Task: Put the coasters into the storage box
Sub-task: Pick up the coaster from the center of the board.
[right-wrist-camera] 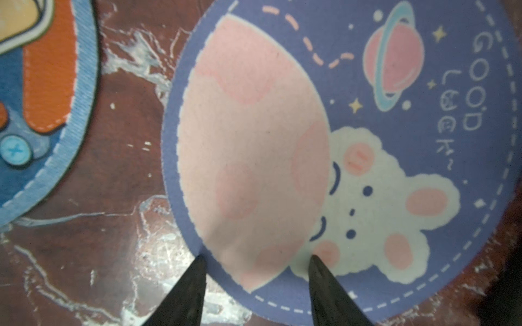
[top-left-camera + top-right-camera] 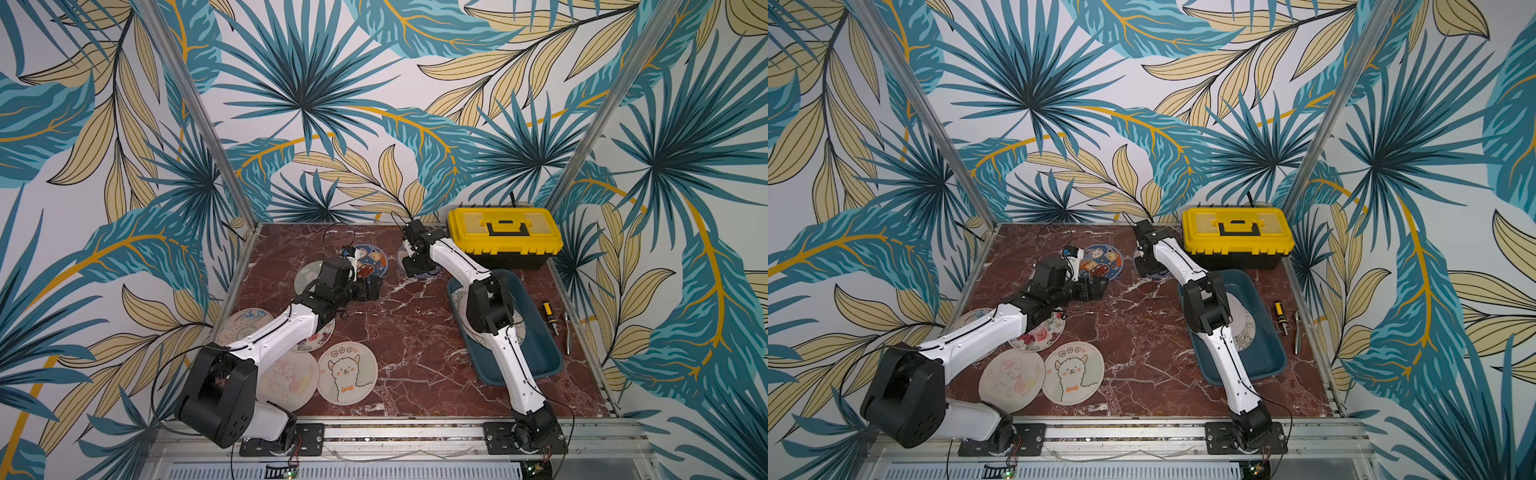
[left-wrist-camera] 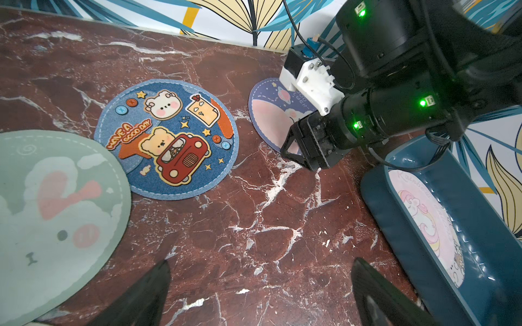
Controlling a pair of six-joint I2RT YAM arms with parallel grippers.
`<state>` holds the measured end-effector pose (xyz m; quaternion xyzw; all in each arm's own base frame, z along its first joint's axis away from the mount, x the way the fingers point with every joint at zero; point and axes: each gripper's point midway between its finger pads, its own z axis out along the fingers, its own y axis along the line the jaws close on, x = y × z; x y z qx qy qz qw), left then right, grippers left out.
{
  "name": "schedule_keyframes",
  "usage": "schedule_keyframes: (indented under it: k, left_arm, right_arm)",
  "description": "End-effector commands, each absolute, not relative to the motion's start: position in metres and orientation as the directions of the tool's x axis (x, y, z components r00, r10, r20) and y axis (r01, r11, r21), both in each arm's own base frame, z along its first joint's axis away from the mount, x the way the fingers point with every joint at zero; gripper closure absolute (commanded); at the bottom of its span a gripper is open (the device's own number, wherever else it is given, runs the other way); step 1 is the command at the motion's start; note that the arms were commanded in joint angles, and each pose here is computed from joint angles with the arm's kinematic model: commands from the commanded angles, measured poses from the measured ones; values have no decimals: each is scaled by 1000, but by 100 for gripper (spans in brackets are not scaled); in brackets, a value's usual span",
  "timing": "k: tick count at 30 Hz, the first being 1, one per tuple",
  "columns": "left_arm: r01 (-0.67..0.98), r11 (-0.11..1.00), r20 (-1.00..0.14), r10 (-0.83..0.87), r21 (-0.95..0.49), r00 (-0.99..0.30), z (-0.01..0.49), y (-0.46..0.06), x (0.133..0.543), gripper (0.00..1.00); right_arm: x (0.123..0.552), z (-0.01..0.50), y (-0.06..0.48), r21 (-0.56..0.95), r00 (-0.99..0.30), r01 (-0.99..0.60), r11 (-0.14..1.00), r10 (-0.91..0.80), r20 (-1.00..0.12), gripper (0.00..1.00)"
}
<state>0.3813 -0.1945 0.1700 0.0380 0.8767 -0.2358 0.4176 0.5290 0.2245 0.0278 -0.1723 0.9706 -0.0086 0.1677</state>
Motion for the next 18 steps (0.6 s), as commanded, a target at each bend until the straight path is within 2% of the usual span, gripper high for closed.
schedule_keyframes:
  k: [1, 9, 12, 18]
  left_arm:
    - [251, 889, -748, -139, -384, -650, 165, -190, 379, 0]
    - [252, 886, -747, -144, -389, -649, 167, -190, 379, 0]
    - [252, 886, -748, -145, -389, -648, 167, -190, 379, 0]
    - [254, 886, -750, -144, -389, -646, 168, -190, 378, 0]
  right_arm:
    - [497, -31, 189, -149, -930, -334, 931, -351, -106, 47]
    - [500, -31, 184, -120, -948, -286, 951, -299, -111, 60]
    - [501, -30, 183, -108, -954, -264, 958, -276, -118, 68]
    - [504, -30, 181, -108, -957, -248, 963, -261, -127, 92]
